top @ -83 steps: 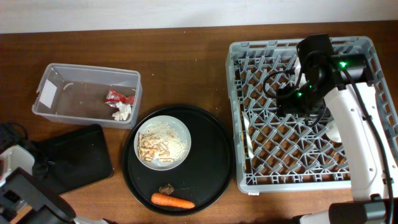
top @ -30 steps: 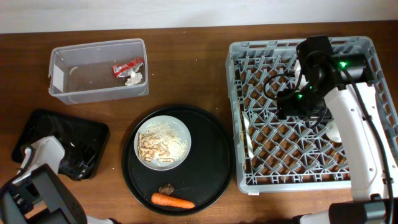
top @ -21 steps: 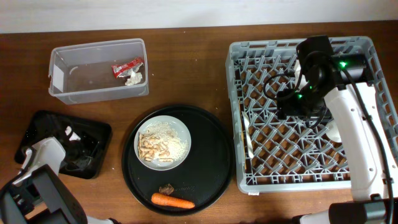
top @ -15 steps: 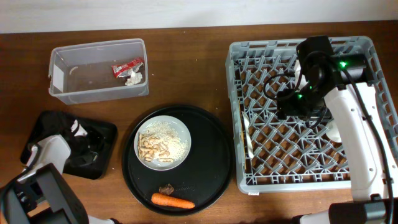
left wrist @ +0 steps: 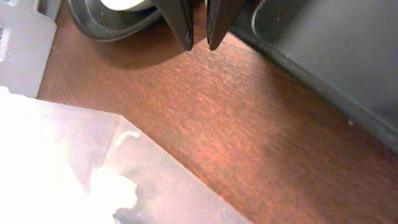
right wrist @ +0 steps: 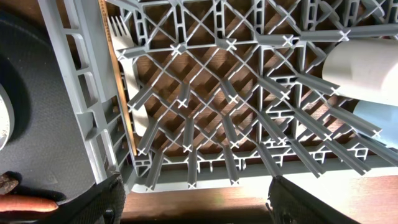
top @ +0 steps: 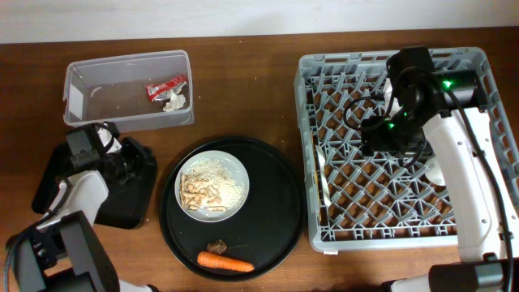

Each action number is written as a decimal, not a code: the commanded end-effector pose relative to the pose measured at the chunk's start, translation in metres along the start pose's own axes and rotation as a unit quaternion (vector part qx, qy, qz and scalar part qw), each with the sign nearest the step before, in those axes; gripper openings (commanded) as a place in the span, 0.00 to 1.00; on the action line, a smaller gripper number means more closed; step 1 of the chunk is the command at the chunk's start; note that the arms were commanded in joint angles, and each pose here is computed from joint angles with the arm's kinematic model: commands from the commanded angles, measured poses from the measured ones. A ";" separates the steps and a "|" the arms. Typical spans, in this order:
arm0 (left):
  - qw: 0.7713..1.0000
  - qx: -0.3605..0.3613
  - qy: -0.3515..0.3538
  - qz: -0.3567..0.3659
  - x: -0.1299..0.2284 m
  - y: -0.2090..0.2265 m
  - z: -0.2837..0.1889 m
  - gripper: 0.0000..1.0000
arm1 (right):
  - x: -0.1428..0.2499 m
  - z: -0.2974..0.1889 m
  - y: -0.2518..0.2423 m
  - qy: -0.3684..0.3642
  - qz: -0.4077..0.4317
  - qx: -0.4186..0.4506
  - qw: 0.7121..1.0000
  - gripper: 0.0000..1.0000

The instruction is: Sort waste into correct bins and load items into the dishwasher rack

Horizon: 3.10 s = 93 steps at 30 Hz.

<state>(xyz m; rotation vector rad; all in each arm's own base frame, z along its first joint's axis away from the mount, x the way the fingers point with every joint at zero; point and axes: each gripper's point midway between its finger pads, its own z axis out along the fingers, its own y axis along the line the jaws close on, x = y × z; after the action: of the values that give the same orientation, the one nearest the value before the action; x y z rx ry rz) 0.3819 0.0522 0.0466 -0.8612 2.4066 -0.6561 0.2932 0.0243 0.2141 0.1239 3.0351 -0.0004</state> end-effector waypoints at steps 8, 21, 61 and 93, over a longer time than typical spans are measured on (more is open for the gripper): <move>0.990 0.066 -0.031 0.119 -0.001 -0.055 -0.051 0.13 | 0.000 0.002 -0.002 0.003 0.000 0.000 1.000 0.77; 0.943 -0.003 0.085 0.321 0.165 -0.139 -0.024 0.31 | 0.013 0.001 -0.055 0.037 0.118 -0.014 0.992 0.80; 0.845 -0.266 0.326 0.331 0.243 -0.082 0.050 0.01 | 0.018 0.001 -0.055 0.048 0.115 -0.013 0.992 0.80; 0.823 -0.341 0.238 0.388 0.185 -0.114 -0.007 0.00 | 0.017 0.001 -0.055 0.046 0.115 -0.013 0.992 0.81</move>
<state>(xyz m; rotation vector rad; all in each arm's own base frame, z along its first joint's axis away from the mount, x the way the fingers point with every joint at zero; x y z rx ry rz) 0.2868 -0.1559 0.0271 0.2208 3.2584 0.4386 0.2723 -0.0295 0.2129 0.4794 3.0851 0.0505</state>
